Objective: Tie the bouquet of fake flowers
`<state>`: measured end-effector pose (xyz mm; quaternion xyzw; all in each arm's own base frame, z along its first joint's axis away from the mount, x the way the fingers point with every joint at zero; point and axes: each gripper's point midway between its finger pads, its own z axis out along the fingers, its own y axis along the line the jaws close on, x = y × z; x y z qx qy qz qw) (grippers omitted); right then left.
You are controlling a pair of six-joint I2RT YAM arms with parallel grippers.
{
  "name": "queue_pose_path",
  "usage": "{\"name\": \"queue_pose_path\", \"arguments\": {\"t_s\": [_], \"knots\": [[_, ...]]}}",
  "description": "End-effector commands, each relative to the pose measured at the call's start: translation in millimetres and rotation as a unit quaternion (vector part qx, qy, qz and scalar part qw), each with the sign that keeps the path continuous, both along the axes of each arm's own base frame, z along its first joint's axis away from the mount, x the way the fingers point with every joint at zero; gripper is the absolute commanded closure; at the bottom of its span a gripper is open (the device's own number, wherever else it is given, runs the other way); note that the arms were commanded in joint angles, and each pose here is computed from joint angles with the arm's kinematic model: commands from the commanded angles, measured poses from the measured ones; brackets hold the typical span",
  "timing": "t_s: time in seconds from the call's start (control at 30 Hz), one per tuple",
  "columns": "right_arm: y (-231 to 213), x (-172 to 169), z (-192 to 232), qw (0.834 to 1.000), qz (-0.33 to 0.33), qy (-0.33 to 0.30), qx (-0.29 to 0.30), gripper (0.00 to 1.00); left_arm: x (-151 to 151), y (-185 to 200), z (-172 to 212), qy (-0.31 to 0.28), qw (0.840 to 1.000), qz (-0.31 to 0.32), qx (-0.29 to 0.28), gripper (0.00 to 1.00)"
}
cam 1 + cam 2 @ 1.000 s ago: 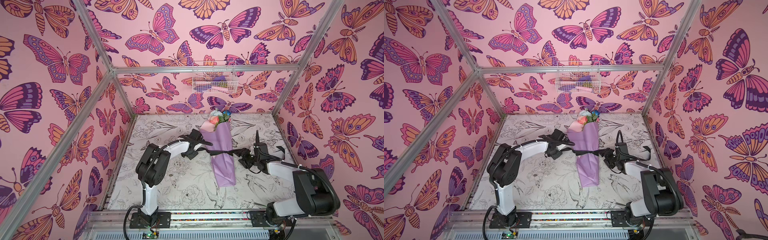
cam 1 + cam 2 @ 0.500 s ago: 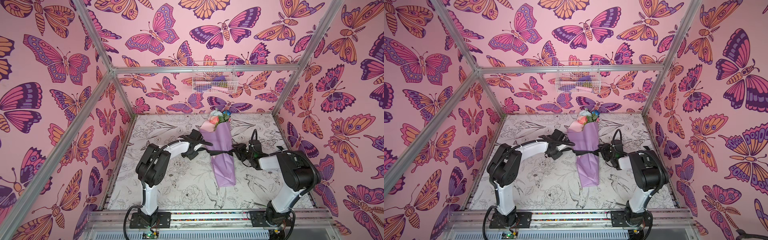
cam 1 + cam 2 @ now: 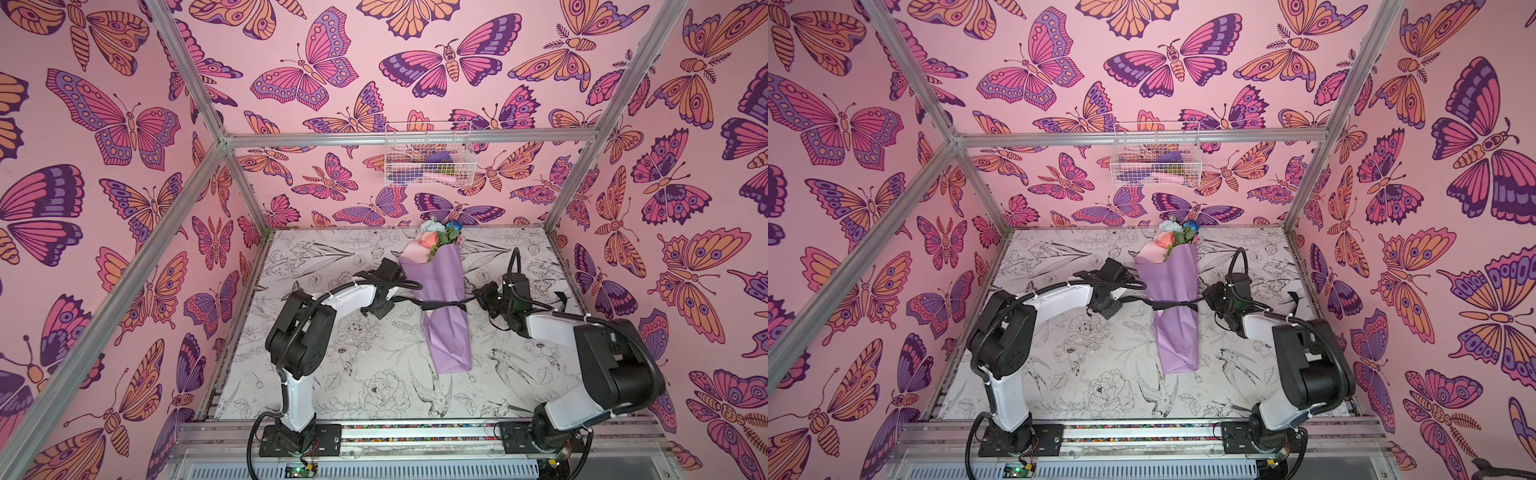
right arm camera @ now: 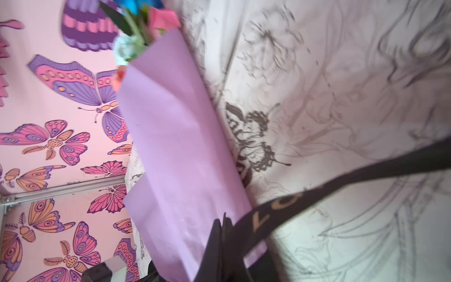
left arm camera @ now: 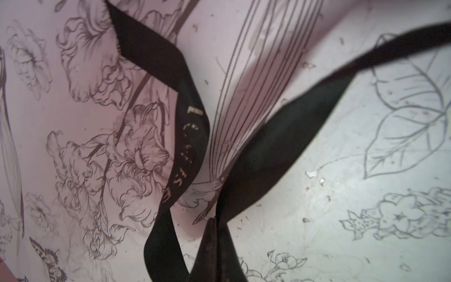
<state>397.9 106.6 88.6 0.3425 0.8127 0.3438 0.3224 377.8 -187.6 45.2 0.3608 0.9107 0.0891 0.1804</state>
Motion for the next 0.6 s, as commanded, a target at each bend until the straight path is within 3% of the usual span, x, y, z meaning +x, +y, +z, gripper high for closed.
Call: {"name": "queue_pose_path", "arguments": {"t_s": [0.0,0.23,0.43,0.57], "knots": [[-8,-6,3,0.998,0.009,0.006,-0.059,1.00,-6,6,9,-0.011,0.997,0.071,-0.028,1.00],[-10,-13,-2,0.996,0.026,0.017,-0.083,1.00,-22,13,-4,0.024,0.980,0.178,-0.091,1.00],[-8,-13,-12,0.996,0.033,0.027,-0.083,1.00,-30,36,-16,0.056,0.939,0.291,-0.173,1.00],[-8,-10,-17,0.995,0.034,0.030,-0.086,1.00,-24,52,-14,0.050,0.903,0.356,-0.237,1.00]]}}
